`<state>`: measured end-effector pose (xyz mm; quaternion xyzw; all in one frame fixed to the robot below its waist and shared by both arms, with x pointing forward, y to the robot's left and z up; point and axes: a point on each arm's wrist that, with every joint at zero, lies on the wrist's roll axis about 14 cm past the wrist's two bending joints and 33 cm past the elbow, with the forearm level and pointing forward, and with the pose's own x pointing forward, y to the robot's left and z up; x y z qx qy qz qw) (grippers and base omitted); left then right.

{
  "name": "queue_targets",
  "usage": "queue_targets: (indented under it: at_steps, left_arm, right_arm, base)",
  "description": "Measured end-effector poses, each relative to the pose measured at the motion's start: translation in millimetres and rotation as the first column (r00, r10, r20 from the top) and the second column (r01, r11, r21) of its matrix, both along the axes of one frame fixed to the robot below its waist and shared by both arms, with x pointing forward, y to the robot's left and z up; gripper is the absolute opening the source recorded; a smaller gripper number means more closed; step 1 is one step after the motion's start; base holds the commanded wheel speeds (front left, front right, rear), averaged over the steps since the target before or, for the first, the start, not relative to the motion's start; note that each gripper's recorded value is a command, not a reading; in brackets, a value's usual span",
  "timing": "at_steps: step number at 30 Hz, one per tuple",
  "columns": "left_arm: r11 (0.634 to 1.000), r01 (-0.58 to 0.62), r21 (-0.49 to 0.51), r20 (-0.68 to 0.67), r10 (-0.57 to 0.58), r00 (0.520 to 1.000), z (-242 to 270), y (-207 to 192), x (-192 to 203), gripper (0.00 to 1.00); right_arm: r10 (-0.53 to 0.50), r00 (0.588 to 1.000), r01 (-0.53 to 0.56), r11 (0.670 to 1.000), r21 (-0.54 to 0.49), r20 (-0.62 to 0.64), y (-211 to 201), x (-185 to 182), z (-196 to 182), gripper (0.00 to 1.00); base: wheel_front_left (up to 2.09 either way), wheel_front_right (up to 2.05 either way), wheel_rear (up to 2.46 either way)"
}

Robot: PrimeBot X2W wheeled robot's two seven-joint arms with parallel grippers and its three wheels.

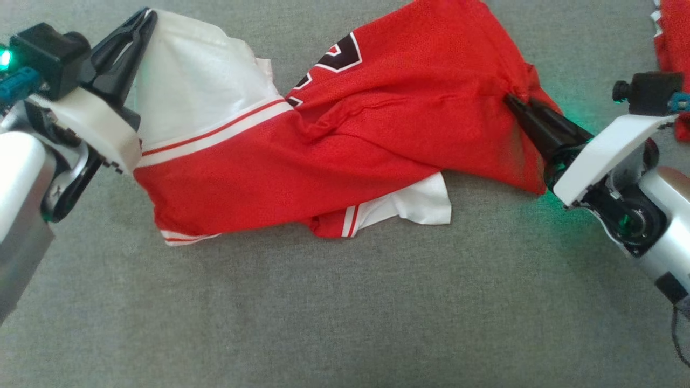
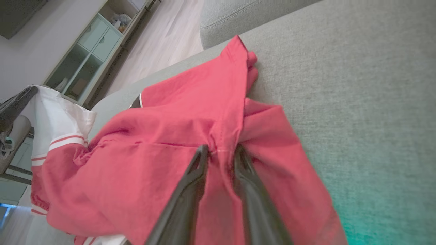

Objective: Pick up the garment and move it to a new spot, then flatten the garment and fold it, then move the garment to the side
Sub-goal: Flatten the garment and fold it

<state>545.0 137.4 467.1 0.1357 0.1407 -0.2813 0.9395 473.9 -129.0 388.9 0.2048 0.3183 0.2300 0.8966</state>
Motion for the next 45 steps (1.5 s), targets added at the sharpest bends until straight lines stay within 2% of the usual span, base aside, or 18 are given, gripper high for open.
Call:
queue_targets:
  at_steps: [2, 3, 4, 6, 7, 14, 22, 27, 29, 30, 31, 32, 37, 40, 42, 45]
  left_arm:
    - [1.000, -0.001, -0.001, 0.010, 0.001, 1.000, 3, 0, -2, 0.00]
    - [1.000, -0.002, 0.000, 0.011, 0.002, 1.000, 5, 1, -3, 0.00]
    - [1.000, 0.000, 0.000, 0.016, 0.000, 1.000, 7, 0, -4, 0.00]
    - [1.000, 0.002, -0.002, 0.028, -0.002, 1.000, 11, 0, -6, 0.00]
    - [1.000, 0.003, -0.004, 0.036, -0.003, 0.999, 14, 0, -6, 0.00]
    - [1.000, 0.011, -0.025, 0.123, -0.008, 0.992, 43, -3, -10, 0.00]
    - [0.997, 0.060, -0.053, 0.294, -0.042, 0.955, 100, -11, -30, 0.00]
    - [0.990, 0.103, -0.095, 0.486, -0.044, 0.873, 175, -11, -49, 0.00]
    - [0.979, 0.132, -0.154, 0.555, -0.025, 0.831, 212, -12, -61, 0.00]
    - [0.979, 0.132, -0.154, 0.555, -0.025, 0.831, 212, -12, -61, 0.00]
    - [0.970, 0.150, -0.190, 0.583, -0.011, 0.812, 231, -11, -68, 0.00]
    - [0.957, 0.191, -0.219, 0.637, -0.008, 0.771, 264, -12, -84, 0.00]
    - [0.954, 0.249, -0.170, 0.743, -0.042, 0.668, 326, -14, -118, 0.00]
    - [0.949, 0.285, -0.138, 0.804, -0.060, 0.591, 368, -22, -131, 0.00]
    - [0.947, 0.296, -0.126, 0.823, -0.067, 0.564, 388, -26, -132, 0.00]
    - [0.954, 0.282, -0.100, 0.830, -0.076, 0.552, 403, -29, -121, 0.00]
  right_arm:
    - [-0.007, 1.000, 0.007, 1.000, 0.001, 0.016, -3, 1, 6, 0.32]
    - [-0.011, 1.000, 0.011, 1.000, 0.002, 0.023, -4, 1, 8, 0.29]
    - [-0.016, 0.999, 0.016, 1.000, 0.003, 0.029, -6, 1, 11, 0.20]
    - [-0.019, 0.999, 0.018, 1.000, 0.003, 0.038, -7, -1, 15, 0.17]
    - [-0.019, 0.999, 0.019, 1.000, 0.001, 0.045, -8, -2, 17, 0.00]
    - [-0.036, 0.989, 0.039, 0.999, -0.014, 0.141, -19, -2, 44, 0.00]
    - [-0.086, 0.944, 0.097, 0.995, -0.018, 0.318, -48, -6, 109, 0.00]
    - [-0.123, 0.874, 0.146, 0.989, -0.012, 0.471, -78, -13, 177, 0.00]
    - [-0.141, 0.838, 0.160, 0.987, 0.010, 0.528, -87, -20, 209, 0.00]
    - [-0.141, 0.838, 0.160, 0.987, 0.010, 0.528, -87, -20, 209, 0.00]
    - [-0.142, 0.818, 0.162, 0.987, 0.014, 0.557, -91, -25, 224, 0.00]
    - [-0.137, 0.777, 0.165, 0.986, 0.012, 0.614, -99, -36, 254, 0.00]
    - [-0.113, 0.658, 0.195, 0.981, -0.023, 0.745, -121, -61, 328, 0.00]
    - [-0.076, 0.591, 0.222, 0.972, -0.072, 0.803, -129, -68, 366, 0.00]
    - [-0.041, 0.577, 0.240, 0.963, -0.122, 0.816, -132, -65, 378, 0.00]
    - [-0.015, 0.594, 0.265, 0.948, -0.178, 0.804, -134, -48, 380, 0.00]
  base:
    - [0.00, 0.00, 0.00]
    - [0.00, 0.00, 0.00]
    - [0.00, 0.00, 0.00]
    - [0.00, 0.00, 0.00]
    - [0.00, 0.00, 0.00]
    - [0.00, 0.00, 0.00]
    - [0.00, 0.00, 0.00]
    - [0.00, 0.00, 0.00]
    - [0.00, 0.00, 0.00]
    - [0.00, 0.00, 0.00]
    - [0.00, 0.00, 0.00]
    - [0.00, 0.00, 0.00]
    - [0.00, 0.00, 0.00]
    - [0.00, 0.00, 0.00]
    - [0.00, 0.00, 0.00]
    - [0.00, 0.00, 0.00]
